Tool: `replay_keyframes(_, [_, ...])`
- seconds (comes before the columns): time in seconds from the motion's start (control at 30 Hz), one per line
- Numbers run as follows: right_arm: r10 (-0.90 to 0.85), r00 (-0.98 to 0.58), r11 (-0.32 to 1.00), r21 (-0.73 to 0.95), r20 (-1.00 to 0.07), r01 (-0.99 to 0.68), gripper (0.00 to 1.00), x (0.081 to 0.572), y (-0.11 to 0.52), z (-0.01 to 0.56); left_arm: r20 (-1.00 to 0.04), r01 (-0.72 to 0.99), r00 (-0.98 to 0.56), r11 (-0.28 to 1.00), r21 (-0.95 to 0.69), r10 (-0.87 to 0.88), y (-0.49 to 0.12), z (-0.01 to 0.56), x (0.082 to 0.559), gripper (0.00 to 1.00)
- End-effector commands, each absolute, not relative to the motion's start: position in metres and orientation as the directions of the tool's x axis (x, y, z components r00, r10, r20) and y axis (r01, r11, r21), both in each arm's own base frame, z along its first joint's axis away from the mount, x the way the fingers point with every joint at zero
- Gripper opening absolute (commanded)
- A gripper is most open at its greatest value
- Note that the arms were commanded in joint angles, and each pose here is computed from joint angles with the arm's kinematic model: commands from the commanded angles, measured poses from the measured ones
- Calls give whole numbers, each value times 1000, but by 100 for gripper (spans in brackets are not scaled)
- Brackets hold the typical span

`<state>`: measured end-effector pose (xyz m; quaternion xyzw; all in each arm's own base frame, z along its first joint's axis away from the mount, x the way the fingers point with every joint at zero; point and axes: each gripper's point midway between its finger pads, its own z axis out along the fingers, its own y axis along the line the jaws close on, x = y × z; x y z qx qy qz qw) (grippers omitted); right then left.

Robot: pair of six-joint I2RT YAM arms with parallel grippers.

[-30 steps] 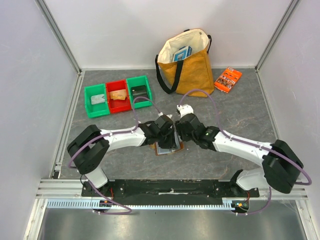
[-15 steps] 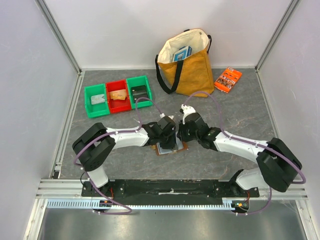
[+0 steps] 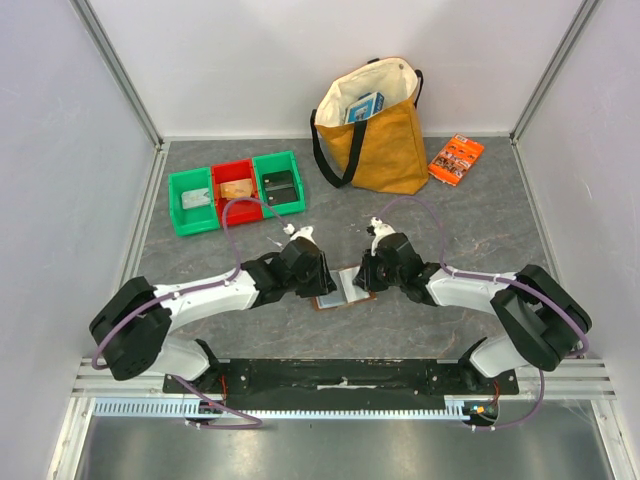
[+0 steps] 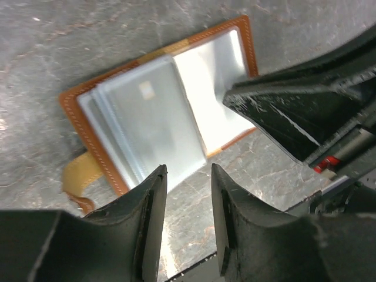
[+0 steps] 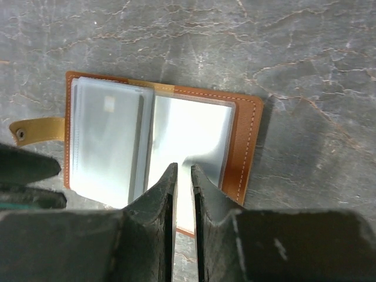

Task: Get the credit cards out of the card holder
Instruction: Open the card holder at the center of the board, then remove the credit card from the card holder.

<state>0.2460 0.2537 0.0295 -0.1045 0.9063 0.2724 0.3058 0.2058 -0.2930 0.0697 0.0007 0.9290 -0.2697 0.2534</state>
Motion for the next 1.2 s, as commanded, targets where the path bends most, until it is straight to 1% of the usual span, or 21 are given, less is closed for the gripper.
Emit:
replay_keyframes(0.0, [-5,-779,786,479,-627,-391,22,246,266,40,-473,61,-853,856,-514,-223,-281,68,218,43])
replay_keyframes(0.2, [-7,-769,742,512,-639,-432,24,244,275,53,-459,33,-856,861,-508,-239,-274,59,218,43])
replay_keyframes(0.37, [3,-776,714,544,-631,-440,25,243,283,54,-446,28,-862,856,-516,-240,-274,54,217,41])
replay_keyframes(0.53, [3,-786,709,555,-618,-434,25,242,285,48,-436,24,-867,855,-519,-241,-277,49,217,40])
replay_keyframes(0.77, [-11,-811,667,600,-585,-442,25,233,293,38,-431,18,-871,860,-510,-238,-278,44,218,40])
replay_keyframes(1.0, [-24,-828,659,614,-561,-435,25,229,295,29,-419,19,-876,852,-523,-238,-281,44,217,40])
replay_keyframes(1.07, [-29,-832,666,610,-553,-429,24,227,293,24,-418,19,-876,848,-529,-241,-283,45,218,40])
replay_keyframes(1.17, [-34,-838,677,605,-544,-420,16,225,290,17,-418,20,-875,844,-537,-245,-284,48,218,40])
